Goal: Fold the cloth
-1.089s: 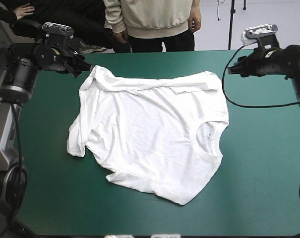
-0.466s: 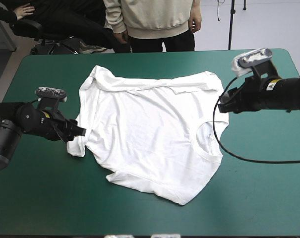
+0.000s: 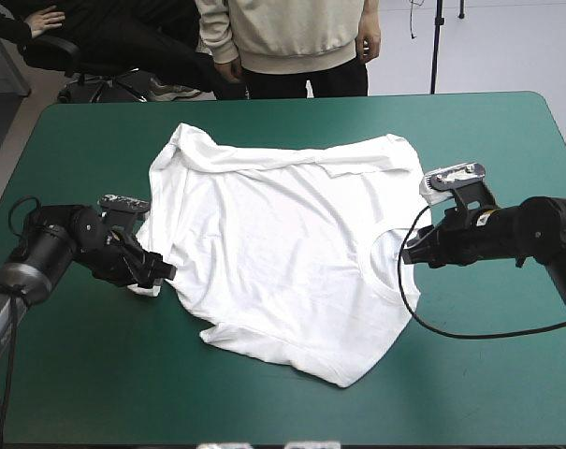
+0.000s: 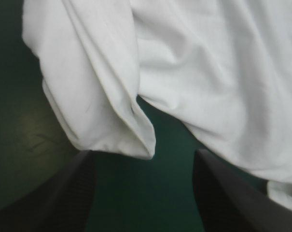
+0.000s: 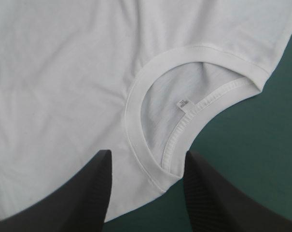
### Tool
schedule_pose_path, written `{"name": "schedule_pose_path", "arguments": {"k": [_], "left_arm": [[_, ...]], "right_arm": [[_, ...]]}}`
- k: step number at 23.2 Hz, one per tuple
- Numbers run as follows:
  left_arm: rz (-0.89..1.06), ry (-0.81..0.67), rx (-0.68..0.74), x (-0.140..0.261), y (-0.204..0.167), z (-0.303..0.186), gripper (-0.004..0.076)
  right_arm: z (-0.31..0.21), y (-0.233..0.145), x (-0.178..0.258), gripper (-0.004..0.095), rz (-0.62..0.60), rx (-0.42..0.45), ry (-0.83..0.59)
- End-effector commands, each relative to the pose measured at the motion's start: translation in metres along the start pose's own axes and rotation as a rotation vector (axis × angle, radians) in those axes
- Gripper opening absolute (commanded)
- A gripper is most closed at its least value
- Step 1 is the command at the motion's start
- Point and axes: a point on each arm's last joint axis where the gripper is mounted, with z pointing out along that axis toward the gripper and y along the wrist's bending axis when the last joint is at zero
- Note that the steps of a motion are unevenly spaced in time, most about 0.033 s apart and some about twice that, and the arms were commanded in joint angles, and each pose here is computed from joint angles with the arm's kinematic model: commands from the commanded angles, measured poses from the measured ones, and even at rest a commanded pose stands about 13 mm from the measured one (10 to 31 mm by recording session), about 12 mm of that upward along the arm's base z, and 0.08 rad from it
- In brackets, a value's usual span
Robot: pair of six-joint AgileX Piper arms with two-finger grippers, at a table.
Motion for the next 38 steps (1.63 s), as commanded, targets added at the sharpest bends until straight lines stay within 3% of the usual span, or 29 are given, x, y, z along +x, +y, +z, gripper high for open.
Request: {"name": "schedule_pose_path", "arguments": {"k": [1, 3, 8, 10, 11, 12, 13, 14, 17, 20, 24, 28, 33, 38], "left_arm": [[0.013, -0.019, -0.009, -0.009, 0.001, 0.002, 0.043], [0.024, 0.016, -0.047, -0.014, 0.008, 0.02, 0.043], [-0.008, 0.165, 0.01, -0.017, 0.01, 0.07, 0.0429], [0.003, 0.222, 0.01, -0.014, 0.01, 0.081, 0.0388], [-0.001, 0.246, 0.019, -0.013, 0.009, 0.081, 0.0262], [0.001, 0.255, 0.019, -0.012, 0.009, 0.081, 0.0089], [0.002, 0.255, 0.019, -0.012, 0.009, 0.08, -0.0011], [0.002, 0.249, 0.025, -0.012, 0.008, 0.079, -0.0017], [0.003, 0.242, 0.022, -0.012, 0.009, 0.078, -0.0017], [0.001, 0.237, 0.024, -0.013, 0.008, 0.078, -0.0017], [0.002, 0.237, 0.024, -0.013, 0.008, 0.078, -0.0017], [0.003, 0.237, 0.024, -0.013, 0.008, 0.078, -0.0017], [0.006, 0.238, 0.026, -0.013, 0.008, 0.078, -0.0017], [0.005, 0.237, 0.028, -0.013, 0.008, 0.078, -0.0017]], "right_arm": [[-0.006, 0.002, -0.002, 0.0429, -0.004, 0.01, -0.084], [-0.001, 0.0, 0.001, 0.0426, -0.005, 0.012, -0.082], [-0.001, 0.0, 0.0, 0.0415, -0.023, 0.019, -0.092], [0.0, 0.0, 0.001, 0.0415, -0.023, 0.015, -0.082], [0.001, 0.001, 0.003, 0.041, -0.022, 0.004, -0.069], [0.005, 0.004, 0.008, 0.0389, -0.03, -0.031, -0.043], [0.007, 0.006, 0.011, 0.0377, -0.032, -0.058, -0.029], [0.012, 0.009, 0.018, 0.0372, -0.032, -0.108, 0.004], [0.027, 0.022, 0.034, 0.0371, -0.08, -0.152, 0.082], [0.044, 0.064, 0.05, 0.0373, -0.223, -0.221, 0.146], [0.053, 0.105, 0.064, 0.038, -0.405, -0.252, 0.222], [0.062, 0.143, 0.084, 0.0433, -0.673, -0.272, 0.292], [0.079, 0.168, 0.1, 0.0614, -0.83, -0.194, 0.335], [0.102, 0.171, 0.097, 0.0635, -0.828, -0.118, 0.314]]}}
